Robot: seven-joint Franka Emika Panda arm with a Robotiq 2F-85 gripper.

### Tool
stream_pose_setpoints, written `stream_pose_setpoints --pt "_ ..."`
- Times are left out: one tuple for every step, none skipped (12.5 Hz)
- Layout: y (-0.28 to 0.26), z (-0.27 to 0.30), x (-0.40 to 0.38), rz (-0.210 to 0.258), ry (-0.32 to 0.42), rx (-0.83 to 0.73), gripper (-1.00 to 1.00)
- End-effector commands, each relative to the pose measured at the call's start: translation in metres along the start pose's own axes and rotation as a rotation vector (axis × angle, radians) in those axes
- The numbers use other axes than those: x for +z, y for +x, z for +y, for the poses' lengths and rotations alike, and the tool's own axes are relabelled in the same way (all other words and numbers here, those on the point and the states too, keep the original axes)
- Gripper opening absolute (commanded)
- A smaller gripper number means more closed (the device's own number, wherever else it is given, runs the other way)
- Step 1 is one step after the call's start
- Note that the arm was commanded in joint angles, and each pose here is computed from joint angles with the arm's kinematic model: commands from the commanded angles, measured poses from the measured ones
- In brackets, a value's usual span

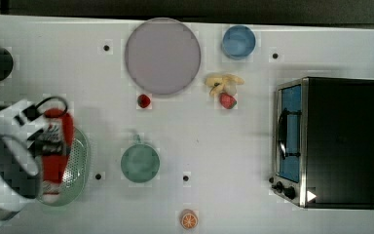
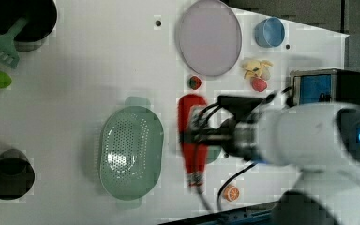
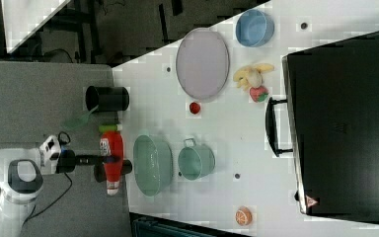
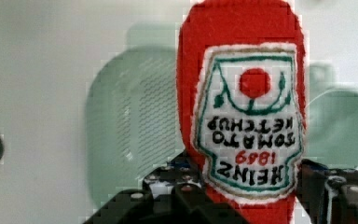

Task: Pick ketchup from strainer and place it on the table

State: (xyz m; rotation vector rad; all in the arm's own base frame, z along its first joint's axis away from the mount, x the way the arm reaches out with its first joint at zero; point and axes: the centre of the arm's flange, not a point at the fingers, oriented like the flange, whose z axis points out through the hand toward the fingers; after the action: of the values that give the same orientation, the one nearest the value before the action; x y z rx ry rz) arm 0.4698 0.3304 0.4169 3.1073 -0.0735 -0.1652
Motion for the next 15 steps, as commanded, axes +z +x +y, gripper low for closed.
stream_pose_setpoints --pt "0.053 0.085 -0.046 0.065 0.026 0.006 0.13" --pt "0.065 0.112 -0.053 0.081 0.021 0.009 0.13" --pt "0.075 0.138 -0.057 0.091 0.015 0.006 0.13" --pt "0.085 0.166 -0.059 0.096 0.009 -0.003 0.13" --pt "0.094 0.193 -0.060 0.097 0.005 -0.013 0.13" --pt "0.102 0.220 -0.058 0.094 0.004 -0.017 0.13" --pt "0.108 0.247 -0.054 0.087 0.002 -0.005 0.13" --pt "0.113 0.273 -0.049 0.077 0.002 0.026 0.13" --pt "0.115 0.297 -0.041 0.061 0.001 0.060 0.13" --pt "0.115 0.319 -0.031 0.043 -0.001 0.090 0.13" --pt "0.114 0.337 -0.019 0.030 -0.002 0.120 0.13" --pt "0.112 0.352 -0.006 0.025 -0.001 0.146 0.13" --pt "0.110 0.363 0.008 0.028 0.001 0.166 0.13" --pt "0.108 0.371 0.023 0.037 0.003 0.179 0.13" --pt "0.104 0.375 0.041 0.050 0.007 0.188 0.13"
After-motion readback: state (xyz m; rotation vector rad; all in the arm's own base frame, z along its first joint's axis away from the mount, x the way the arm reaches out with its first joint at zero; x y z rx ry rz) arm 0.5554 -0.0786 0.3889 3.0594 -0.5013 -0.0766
